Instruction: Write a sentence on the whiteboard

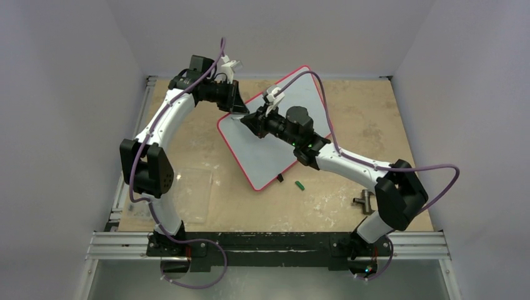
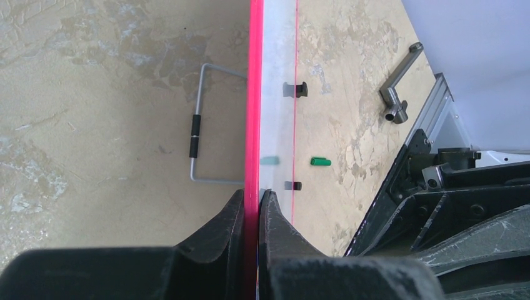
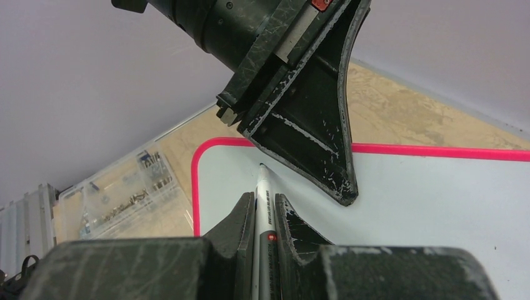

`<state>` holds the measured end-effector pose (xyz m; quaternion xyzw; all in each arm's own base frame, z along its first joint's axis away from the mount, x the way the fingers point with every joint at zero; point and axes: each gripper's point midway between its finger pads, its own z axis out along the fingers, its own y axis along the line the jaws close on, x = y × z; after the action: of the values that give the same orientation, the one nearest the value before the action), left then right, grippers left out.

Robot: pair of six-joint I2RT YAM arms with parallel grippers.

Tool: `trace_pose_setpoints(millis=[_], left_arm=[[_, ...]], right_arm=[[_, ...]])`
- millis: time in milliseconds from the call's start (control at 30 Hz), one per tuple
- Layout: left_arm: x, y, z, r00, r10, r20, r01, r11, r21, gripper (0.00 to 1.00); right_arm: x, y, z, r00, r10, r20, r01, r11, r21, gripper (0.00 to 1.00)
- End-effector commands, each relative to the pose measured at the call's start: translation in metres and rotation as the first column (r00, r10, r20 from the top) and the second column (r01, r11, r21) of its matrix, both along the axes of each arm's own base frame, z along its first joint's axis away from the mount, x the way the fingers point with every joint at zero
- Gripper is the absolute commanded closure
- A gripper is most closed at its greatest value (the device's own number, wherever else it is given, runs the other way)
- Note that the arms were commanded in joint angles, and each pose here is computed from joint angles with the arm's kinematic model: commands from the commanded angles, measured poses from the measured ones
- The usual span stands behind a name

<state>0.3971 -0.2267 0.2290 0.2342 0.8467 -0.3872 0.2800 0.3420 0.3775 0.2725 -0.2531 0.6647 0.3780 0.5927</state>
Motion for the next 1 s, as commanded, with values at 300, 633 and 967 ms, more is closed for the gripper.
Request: trace_pose_setpoints(millis=[300, 633, 967], left_arm=[[0.013, 0.024, -0.020, 0.993, 0.037, 0.109, -0.057, 0.980, 0.191, 1.00], [0.013, 0.024, -0.020, 0.993, 0.037, 0.110, -0.058, 0.980, 0.192, 1.00], [0.013, 0.024, -0.020, 0.993, 0.038, 0.110, -0.059, 0.979, 0.193, 1.00]], right_arm=[[-0.020, 0.017, -0.021, 0.993, 0.113, -0.021, -0.113, 0.993, -0.034, 1.00], [-0.037, 0.012, -0.047, 0.992, 0.115, -0.061, -0.120, 0.988, -0.097, 1.00], [-0.036, -0.012, -0.061, 0.998, 0.027, -0.065, -0.036, 0.988, -0.153, 1.00]])
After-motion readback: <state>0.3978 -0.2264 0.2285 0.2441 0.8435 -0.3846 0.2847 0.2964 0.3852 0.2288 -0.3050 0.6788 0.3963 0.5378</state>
